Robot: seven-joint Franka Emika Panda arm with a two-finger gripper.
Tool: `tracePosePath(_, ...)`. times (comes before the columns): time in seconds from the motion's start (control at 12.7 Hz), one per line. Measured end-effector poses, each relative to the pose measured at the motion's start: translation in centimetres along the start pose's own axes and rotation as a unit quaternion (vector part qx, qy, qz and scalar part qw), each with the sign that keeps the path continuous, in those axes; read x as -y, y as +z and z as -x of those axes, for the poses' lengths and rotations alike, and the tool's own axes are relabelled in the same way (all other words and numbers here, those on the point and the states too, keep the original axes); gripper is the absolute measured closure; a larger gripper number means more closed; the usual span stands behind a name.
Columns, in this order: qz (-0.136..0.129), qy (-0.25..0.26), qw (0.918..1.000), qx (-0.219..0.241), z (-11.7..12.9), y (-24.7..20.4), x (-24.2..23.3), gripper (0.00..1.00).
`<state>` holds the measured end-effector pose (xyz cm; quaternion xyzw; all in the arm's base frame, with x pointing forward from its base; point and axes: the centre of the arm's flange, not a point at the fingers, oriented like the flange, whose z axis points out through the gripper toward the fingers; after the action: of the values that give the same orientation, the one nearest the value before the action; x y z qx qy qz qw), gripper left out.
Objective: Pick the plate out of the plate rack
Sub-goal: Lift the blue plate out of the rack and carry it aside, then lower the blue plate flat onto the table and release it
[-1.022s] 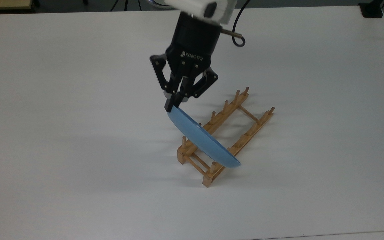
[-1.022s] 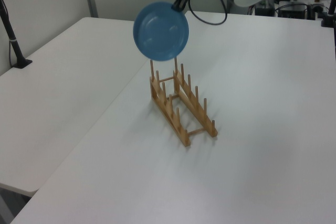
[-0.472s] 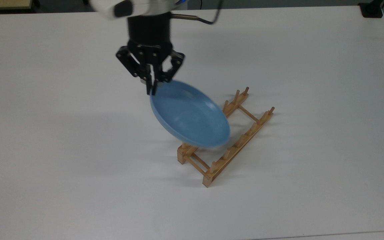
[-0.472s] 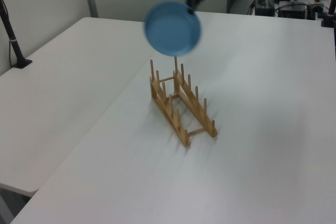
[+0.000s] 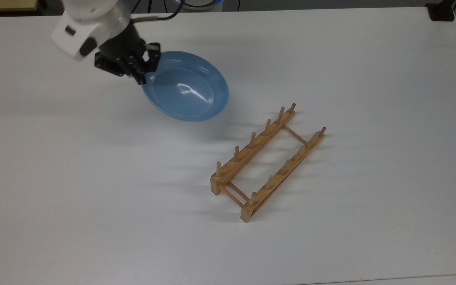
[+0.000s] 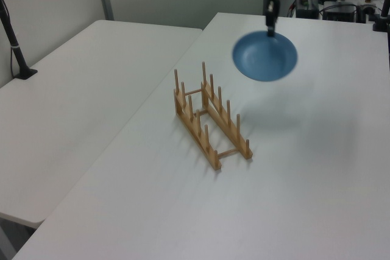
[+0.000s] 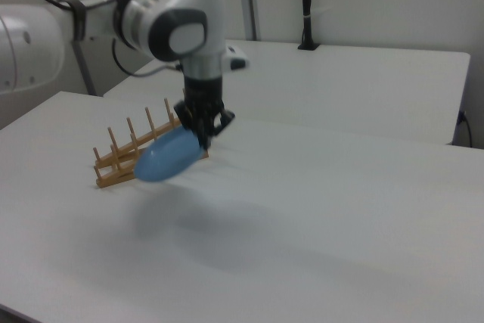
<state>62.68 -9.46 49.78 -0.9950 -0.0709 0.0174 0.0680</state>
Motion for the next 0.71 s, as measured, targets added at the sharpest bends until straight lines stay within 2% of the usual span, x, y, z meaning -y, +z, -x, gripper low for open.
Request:
tracePosePath(0.31, -0.015, -0.024, 0.9971, 0.071, 1.1, 7.7, -3.9, 0.93)
tracePosePath(0.47, -0.008, -0.035, 0.9935, 0.108, 1.1, 11.4, -5.1, 0.93)
tracePosePath(0.71, 0.010, -0.045, 0.9904, 0.130, 1.0, 14.4, -6.0, 0.93)
